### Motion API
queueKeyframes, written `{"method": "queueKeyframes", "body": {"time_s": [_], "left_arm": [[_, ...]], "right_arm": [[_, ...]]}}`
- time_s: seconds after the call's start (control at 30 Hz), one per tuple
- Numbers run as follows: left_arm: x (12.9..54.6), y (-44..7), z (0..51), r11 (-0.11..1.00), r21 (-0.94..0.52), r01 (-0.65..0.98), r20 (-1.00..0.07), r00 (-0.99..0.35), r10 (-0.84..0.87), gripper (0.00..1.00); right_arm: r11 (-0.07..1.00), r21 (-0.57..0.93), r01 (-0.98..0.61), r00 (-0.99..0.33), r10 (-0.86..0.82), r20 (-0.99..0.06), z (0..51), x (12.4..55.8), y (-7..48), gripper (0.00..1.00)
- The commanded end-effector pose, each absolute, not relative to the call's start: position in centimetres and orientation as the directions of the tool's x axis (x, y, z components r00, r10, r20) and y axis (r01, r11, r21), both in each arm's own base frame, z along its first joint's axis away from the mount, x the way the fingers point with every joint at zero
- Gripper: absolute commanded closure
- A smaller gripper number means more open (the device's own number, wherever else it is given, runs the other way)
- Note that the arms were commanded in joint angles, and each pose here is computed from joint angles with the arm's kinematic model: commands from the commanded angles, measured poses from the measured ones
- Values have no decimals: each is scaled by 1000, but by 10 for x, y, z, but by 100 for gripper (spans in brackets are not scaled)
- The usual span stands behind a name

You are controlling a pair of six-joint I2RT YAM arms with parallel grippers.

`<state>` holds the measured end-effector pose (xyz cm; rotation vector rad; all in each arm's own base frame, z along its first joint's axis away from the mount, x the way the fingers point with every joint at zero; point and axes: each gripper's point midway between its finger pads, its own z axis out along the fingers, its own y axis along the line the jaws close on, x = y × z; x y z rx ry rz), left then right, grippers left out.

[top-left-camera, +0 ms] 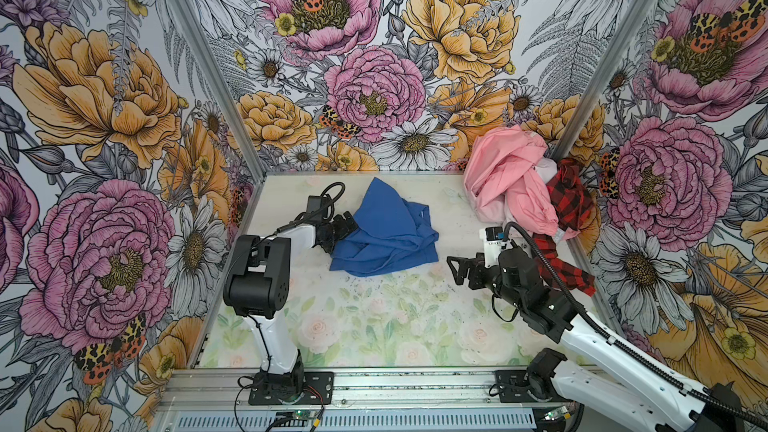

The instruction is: Pick out a specific cloth from the pile

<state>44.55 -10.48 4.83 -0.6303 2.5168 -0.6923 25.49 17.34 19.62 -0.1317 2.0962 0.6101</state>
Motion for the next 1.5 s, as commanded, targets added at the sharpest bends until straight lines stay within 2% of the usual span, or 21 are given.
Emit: {"method": "queueKeyframes", "body": {"time_s": [0.0,0.07,0.13,0.2,0.23,0.4,0.57,0.67,0.77,0.93,1.1,1.23,1.37,1.47], "left_arm": [[427,-88,14,843,-395,-364,-282,-826,-489,7],[431,-85,18,858,-376,-350,-303,-829,-470,25],[438,-84,27,870,-372,-325,-326,-831,-450,55],[450,-81,42,876,-380,-298,-350,-830,-434,89],[456,-79,52,878,-385,-284,-369,-825,-429,100],[491,-64,128,906,-366,-211,-511,-769,-385,100],[521,-46,209,979,-109,-172,-657,-727,-200,100],[532,-29,241,976,-58,-209,-695,-693,-190,100],[541,-11,243,973,-20,-231,-685,-705,-181,100],[545,35,230,924,241,-296,-661,-747,-66,100],[540,69,203,887,329,-323,-604,-794,-66,100],[532,94,204,793,510,-334,-556,-831,8,100],[537,92,218,684,664,-302,-513,-849,123,100],[548,52,229,666,703,-250,-515,-824,235,100]], "right_arm": [[865,391,-314,-556,166,-814,201,250,169,1],[869,386,-310,-548,169,-819,205,247,164,1],[875,380,-300,-533,176,-828,210,245,159,1],[879,375,-296,-523,179,-834,212,244,155,1],[879,373,-296,-521,179,-834,212,244,155,1],[878,370,-302,-542,161,-825,208,244,158,1],[878,371,-303,-539,163,-826,211,244,158,1],[878,373,-300,-536,169,-827,212,244,157,1],[877,377,-298,-544,168,-822,209,243,158,1],[877,376,-300,-554,161,-817,207,243,158,1],[882,368,-294,-552,157,-819,209,245,158,1],[884,365,-292,-560,152,-815,208,248,160,1],[889,359,-285,-568,146,-810,204,250,161,1],[892,353,-283,-570,139,-810,204,251,162,1]]}}
